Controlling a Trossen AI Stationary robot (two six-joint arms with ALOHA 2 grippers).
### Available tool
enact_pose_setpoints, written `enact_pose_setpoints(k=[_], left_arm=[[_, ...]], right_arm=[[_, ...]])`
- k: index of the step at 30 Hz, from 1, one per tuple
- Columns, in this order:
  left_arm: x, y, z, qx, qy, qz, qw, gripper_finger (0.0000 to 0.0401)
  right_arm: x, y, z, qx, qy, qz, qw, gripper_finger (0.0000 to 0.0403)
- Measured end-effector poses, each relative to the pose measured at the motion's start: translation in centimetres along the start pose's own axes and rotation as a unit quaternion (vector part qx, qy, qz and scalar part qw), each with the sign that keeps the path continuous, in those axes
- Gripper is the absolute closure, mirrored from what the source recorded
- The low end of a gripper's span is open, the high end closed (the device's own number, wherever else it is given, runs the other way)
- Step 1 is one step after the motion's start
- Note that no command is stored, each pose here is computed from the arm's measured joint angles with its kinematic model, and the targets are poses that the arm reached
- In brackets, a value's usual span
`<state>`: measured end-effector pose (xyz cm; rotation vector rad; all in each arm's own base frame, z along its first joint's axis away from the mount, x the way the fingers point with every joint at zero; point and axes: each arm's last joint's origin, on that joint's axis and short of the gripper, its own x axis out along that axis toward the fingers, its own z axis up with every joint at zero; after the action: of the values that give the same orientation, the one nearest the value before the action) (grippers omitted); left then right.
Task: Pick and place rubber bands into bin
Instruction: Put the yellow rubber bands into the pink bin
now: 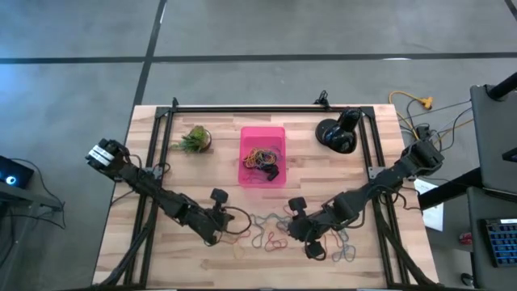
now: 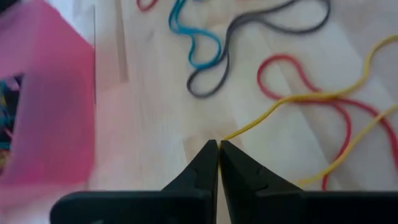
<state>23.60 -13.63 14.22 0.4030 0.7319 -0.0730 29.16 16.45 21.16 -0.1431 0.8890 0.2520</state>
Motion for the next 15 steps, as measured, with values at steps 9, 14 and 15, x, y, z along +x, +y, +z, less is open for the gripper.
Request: enact_pose_setpoints(k=[9, 14, 15], left_arm=[[-0.6, 0.0, 2.4, 0.044, -0.034, 0.027, 0.998, 0.0401], [-1.3, 0.5, 4.1, 0.066, -0.057, 0.063, 0.994, 0.0401], [-1.6, 0.7, 4.4, 0.071, -0.061, 0.072, 0.993, 0.0401]], right_arm=[[0.0, 0.0, 0.0, -0.001, -0.001, -0.008, 1.000, 0.0344], [0.0, 0.1, 0.0, -0.002, -0.001, -0.008, 1.000, 0.0344], [0.0, 0.1, 0.0, -0.002, -0.001, -0.008, 1.000, 0.0344]])
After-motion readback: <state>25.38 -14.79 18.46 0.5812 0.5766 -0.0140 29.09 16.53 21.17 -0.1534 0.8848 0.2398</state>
